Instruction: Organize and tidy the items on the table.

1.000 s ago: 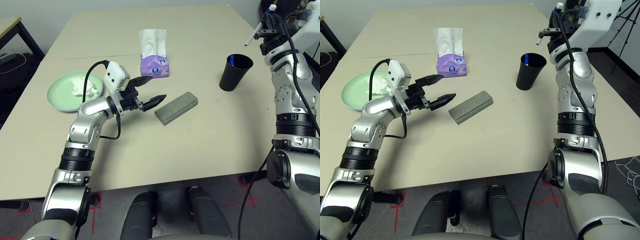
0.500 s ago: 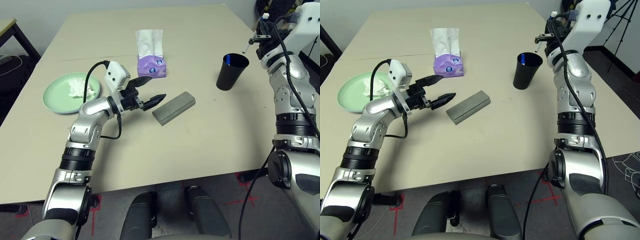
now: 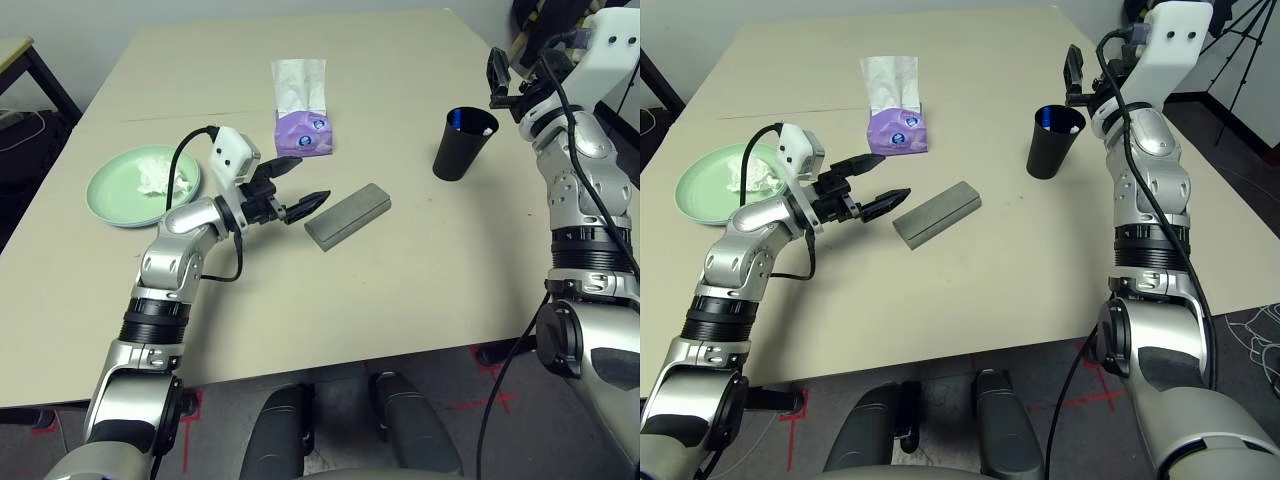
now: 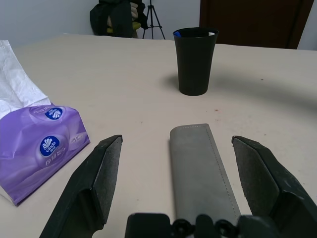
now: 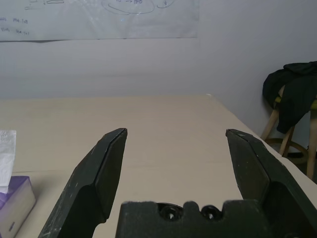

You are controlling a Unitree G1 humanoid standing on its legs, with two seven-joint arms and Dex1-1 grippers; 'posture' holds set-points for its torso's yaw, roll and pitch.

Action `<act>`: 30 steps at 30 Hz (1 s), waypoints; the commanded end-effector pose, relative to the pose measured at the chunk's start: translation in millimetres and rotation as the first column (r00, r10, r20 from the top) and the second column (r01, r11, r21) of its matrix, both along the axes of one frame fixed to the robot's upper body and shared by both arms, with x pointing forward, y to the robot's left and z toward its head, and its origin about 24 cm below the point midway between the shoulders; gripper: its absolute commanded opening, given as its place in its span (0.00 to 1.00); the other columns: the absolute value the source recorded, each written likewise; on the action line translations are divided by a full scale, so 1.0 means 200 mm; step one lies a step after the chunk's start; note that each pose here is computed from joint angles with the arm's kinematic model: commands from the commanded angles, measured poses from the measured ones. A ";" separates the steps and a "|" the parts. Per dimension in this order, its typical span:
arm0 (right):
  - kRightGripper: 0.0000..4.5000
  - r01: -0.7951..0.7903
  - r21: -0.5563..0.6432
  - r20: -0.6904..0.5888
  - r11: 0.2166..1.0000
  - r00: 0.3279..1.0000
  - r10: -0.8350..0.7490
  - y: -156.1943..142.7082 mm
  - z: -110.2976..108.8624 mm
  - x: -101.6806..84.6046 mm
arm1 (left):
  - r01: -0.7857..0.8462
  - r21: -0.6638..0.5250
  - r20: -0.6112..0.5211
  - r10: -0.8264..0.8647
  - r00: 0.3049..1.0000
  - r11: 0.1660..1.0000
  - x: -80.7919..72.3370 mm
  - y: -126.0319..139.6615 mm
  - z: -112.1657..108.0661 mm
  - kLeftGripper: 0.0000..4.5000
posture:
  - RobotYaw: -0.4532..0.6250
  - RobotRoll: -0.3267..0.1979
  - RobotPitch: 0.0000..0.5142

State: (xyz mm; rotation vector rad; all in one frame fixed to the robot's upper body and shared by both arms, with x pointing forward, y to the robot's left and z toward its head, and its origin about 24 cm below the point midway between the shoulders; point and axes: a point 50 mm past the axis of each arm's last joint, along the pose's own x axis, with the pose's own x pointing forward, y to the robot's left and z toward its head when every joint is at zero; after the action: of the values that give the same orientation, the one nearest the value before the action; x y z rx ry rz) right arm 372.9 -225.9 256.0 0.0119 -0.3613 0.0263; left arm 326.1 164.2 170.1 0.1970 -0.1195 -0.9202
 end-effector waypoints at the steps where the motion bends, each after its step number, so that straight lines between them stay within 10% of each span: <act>1: 0.99 -0.070 -0.010 -0.012 0.998 0.998 0.070 -0.01 -0.06 -0.03 | -0.031 -0.004 -0.015 0.030 0.999 1.000 -0.01 0.02 -0.03 1.00 | 0.38 0.62 0.19; 13: 0.99 -0.145 0.006 0.015 0.989 0.989 0.145 -0.09 -0.43 -0.23 | -0.370 -0.136 0.041 0.378 0.925 0.919 0.05 0.08 -0.08 1.00 | 0.40 0.62 0.19; 19: 0.99 -0.124 -0.025 -0.064 0.992 0.990 0.122 -0.10 -0.59 -0.27 | -0.693 -0.297 0.039 0.733 0.679 0.657 0.10 0.26 -0.08 1.00 | 0.41 0.62 0.18; 30: 0.99 -0.079 -0.052 -0.135 0.996 0.988 0.071 -0.26 -0.64 -0.23 | -0.804 -0.223 -0.016 0.823 0.568 0.551 -0.08 0.55 -0.31 1.00 | 0.42 0.62 0.18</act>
State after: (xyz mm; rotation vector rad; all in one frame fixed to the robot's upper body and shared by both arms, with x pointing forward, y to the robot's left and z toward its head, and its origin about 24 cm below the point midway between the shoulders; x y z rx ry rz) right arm 325.7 -273.4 129.2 -0.0142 -0.2354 0.1150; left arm 313.4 270.8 99.0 0.0710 -0.1484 0.0802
